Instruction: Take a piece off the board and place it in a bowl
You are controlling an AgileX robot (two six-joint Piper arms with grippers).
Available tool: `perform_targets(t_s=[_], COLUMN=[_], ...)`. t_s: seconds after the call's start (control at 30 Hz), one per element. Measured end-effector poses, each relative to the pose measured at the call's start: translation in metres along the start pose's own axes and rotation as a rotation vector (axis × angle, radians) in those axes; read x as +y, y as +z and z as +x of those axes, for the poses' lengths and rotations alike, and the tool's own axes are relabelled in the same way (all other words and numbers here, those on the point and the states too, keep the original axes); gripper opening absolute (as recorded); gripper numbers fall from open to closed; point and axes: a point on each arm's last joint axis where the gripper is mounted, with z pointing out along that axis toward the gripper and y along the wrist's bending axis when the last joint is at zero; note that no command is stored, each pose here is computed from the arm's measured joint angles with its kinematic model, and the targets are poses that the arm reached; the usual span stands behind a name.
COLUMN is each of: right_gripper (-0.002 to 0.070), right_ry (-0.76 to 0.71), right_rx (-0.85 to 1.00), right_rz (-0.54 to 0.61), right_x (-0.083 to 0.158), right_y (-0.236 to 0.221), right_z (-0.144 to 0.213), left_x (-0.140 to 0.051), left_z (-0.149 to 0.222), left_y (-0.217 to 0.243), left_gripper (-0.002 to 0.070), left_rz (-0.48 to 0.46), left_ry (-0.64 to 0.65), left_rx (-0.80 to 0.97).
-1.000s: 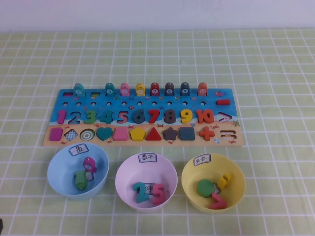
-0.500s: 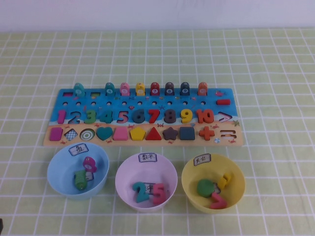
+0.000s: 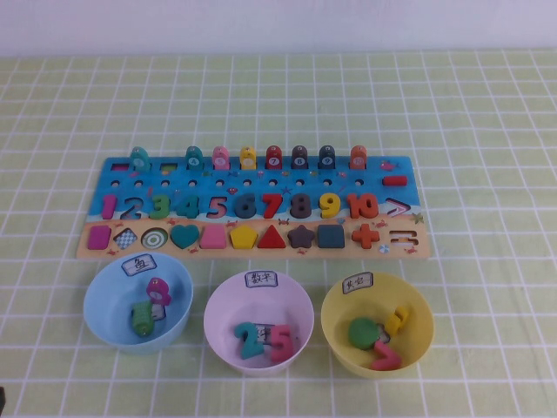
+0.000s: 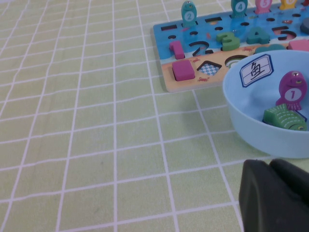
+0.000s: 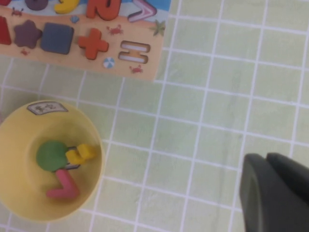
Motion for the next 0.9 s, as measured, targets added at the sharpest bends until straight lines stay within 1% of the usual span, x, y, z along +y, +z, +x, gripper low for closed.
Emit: perform_targets(t_s=[0.23,0.4,0.53,0.63,0.73,0.9], right_gripper=[-0.0017,-0.0017,-0.0017,-0.0017,-0.0017,-0.0017], right_ry=[-0.004,-0.014,0.005,-0.013,-0.062,-0.184], right_rx=[0.016,0.046,0.111,0.177,0.228,0.288], right_rz=[-0.017,0.010,0.029,0.029,0.032,0.108], right_x=[0.001,-0.002,-0.008,-0.008,-0.002,0.016], right_y=[0.001,0.005,0.019,0.032,0.043,0.065], right_z=[0.001,0.002,-0.003,-0.014,-0.032,-0.066], left_x=[0.000,0.000,0.000,0.000,0.000,0.000], left_z=[0.000,0.000,0.000,0.000,0.000,0.000], left_y=[0.000,0.000,0.000,0.000,0.000,0.000], left_gripper=[-0.0005,-0.0005,-0.0005,-0.0005,-0.0005,-0.0005], left_rz=[0.000,0.000,0.000,0.000,0.000,0.000], left_ry=[0.000,0.000,0.000,0.000,0.000,0.000], left_rx=[0.000,0.000,0.000,0.000,0.000,0.000])
